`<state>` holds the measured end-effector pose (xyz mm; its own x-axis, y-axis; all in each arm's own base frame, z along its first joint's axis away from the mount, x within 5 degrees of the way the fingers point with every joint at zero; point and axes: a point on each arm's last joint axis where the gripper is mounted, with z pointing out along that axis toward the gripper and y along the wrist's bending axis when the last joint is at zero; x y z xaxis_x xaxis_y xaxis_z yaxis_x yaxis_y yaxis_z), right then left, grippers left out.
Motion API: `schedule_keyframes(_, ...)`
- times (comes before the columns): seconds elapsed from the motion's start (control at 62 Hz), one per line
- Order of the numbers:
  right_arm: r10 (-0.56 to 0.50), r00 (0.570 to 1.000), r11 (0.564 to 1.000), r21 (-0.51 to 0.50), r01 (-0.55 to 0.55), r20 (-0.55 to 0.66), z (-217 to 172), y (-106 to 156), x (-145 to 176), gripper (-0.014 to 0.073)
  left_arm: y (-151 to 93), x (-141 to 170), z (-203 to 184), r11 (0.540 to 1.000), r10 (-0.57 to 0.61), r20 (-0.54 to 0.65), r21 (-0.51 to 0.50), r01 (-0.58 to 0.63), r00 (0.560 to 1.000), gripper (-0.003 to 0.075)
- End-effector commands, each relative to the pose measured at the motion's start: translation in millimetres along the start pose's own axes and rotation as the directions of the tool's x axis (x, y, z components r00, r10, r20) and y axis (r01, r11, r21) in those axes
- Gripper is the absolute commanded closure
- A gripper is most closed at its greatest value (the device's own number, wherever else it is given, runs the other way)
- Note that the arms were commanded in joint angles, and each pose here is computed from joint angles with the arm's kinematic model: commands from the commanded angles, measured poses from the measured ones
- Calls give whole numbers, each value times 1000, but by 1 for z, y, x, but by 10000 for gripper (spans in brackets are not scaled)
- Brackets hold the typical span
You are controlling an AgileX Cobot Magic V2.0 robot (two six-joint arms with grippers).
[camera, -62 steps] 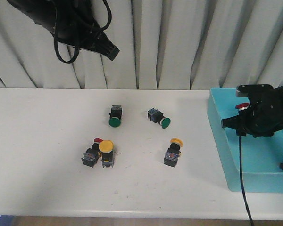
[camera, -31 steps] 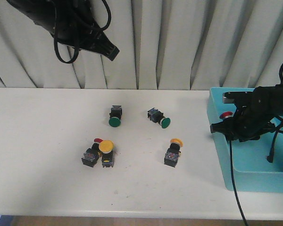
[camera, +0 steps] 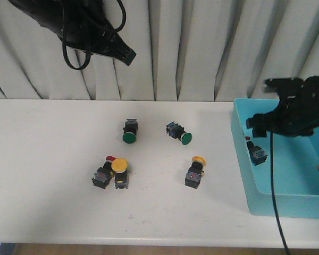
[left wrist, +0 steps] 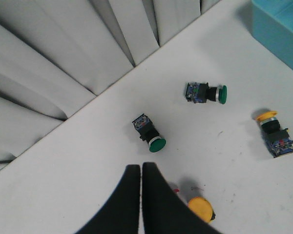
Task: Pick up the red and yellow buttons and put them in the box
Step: 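Carry the red button into the blue box with the right gripper and release, then reach the left gripper down and grasp the yellow-capped button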
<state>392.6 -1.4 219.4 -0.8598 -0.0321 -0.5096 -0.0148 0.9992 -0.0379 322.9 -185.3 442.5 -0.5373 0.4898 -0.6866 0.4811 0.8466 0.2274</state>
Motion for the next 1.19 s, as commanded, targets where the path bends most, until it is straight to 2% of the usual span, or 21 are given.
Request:
schedule_keyframes(0.0, -15, 966, 1000, 17, 11, 258, -84, -4, -26, 12, 9, -13, -30, 1000, -17, 166, -22, 21, 986, 660)
schedule_keyframes(0.145, -24, 887, 999, 30, 11, 462, -175, -5, -22, 12, 9, -14, -28, 1000, -5, 174, -29, 10, 985, 554)
schedule_keyframes(0.274, -24, 781, 999, 38, 1, 624, -258, -7, 0, 12, 7, -12, -14, 999, 4, 131, -39, 1, 991, 407)
schedule_keyframes(0.404, -24, 700, 999, 41, -8, 714, -316, -8, 30, 12, -2, -5, 12, 1000, -5, 78, -1, 5, 997, 241)
schedule_keyframes(0.516, -9, 668, 1000, 25, -14, 744, -340, -7, 54, 12, -8, 7, 42, 999, -35, -20, -1, 35, 999, 134)
schedule_keyframes(0.597, -1, 658, 1000, 14, -15, 753, -340, -6, 69, 12, -13, 19, 67, 997, -73, -101, 0, 73, 992, 107)
schedule_keyframes(0.726, 14, 650, 1000, -6, -15, 760, -317, -4, 84, 12, -20, 38, 106, 997, -76, -209, -2, 77, 975, 118)
schedule_keyframes(0.823, 33, 624, 999, -30, -15, 781, -301, -1, 93, 12, -23, 51, 133, 994, -104, -277, -12, 104, 955, 135)
schedule_keyframes(0.92, 7, 623, 999, -36, 34, 782, -284, 6, 100, 12, -26, 61, 154, 995, -102, -332, -16, 102, 938, 145)
schedule_keyframes(1.178, -100, 680, 972, -73, 222, 727, -265, 35, 113, 12, -39, 85, 199, 991, -118, -445, -1, 131, 888, 145)
